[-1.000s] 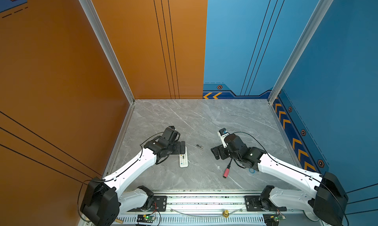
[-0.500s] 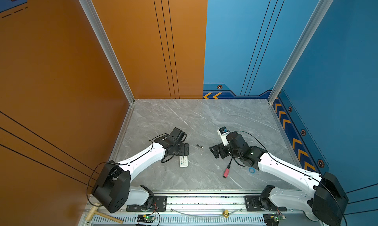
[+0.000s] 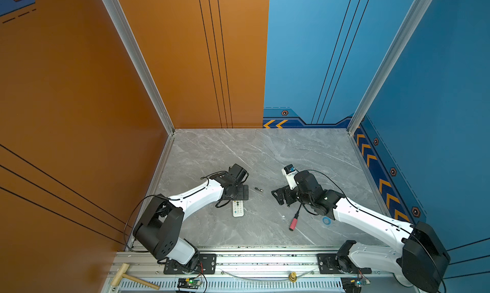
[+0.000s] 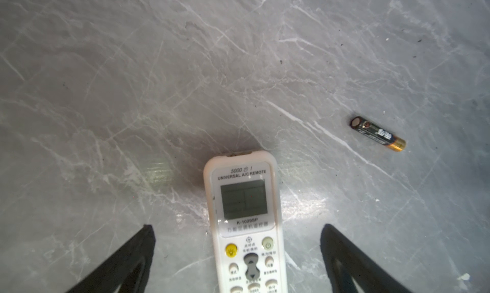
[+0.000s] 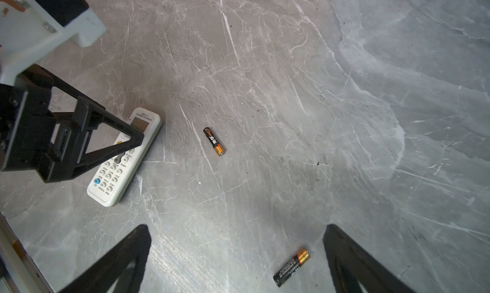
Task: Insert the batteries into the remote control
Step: 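Move the left gripper over the white remote while the right gripper approaches the batteries, then lower the left gripper and grasp the white remote by its top end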
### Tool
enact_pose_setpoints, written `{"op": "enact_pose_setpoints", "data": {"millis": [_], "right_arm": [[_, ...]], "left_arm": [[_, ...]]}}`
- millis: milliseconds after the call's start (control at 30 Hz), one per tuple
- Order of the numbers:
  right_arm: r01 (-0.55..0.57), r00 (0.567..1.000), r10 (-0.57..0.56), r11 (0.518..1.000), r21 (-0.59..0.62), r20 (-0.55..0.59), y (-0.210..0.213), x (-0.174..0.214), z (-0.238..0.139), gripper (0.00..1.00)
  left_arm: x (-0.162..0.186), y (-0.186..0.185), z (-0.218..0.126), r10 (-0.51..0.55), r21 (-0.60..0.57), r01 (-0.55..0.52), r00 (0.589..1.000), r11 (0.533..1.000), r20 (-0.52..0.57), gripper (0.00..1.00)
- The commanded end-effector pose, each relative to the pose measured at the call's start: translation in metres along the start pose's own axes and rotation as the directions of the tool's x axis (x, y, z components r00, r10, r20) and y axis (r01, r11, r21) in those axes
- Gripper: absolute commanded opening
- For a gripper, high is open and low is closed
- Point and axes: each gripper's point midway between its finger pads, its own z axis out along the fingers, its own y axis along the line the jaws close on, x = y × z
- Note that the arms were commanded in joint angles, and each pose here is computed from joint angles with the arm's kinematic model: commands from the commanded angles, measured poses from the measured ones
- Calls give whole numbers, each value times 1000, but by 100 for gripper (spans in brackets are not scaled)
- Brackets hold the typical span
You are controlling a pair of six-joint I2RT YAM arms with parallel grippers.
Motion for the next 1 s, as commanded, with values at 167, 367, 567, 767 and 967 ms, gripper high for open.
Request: {"op": "enact_pose_setpoints", "data": {"millis": [167, 367, 567, 767, 967], "right_arm": [[-4, 1000, 5, 1000, -23, 7, -6, 1, 4, 100], [-13, 1000, 14, 999, -31, 23, -8, 0, -2, 100], [-25, 999, 27, 999, -41, 46, -9, -4, -7, 100], [-29, 998, 31, 999, -41, 53, -10, -4, -11, 100], [-35, 997, 38, 999, -37, 67, -13, -6, -14, 100]], "left_arm": [[-1, -5, 8, -6, -44, 6, 1000, 999, -12, 99], [1, -6, 12, 34, -98, -36, 999, 995, -25, 97], [3, -5, 15, 50, -134, -55, 998, 989, -40, 94], [6, -2, 17, 43, -146, -49, 998, 988, -44, 89], [9, -1, 20, 50, -156, -57, 997, 986, -51, 80]]}}
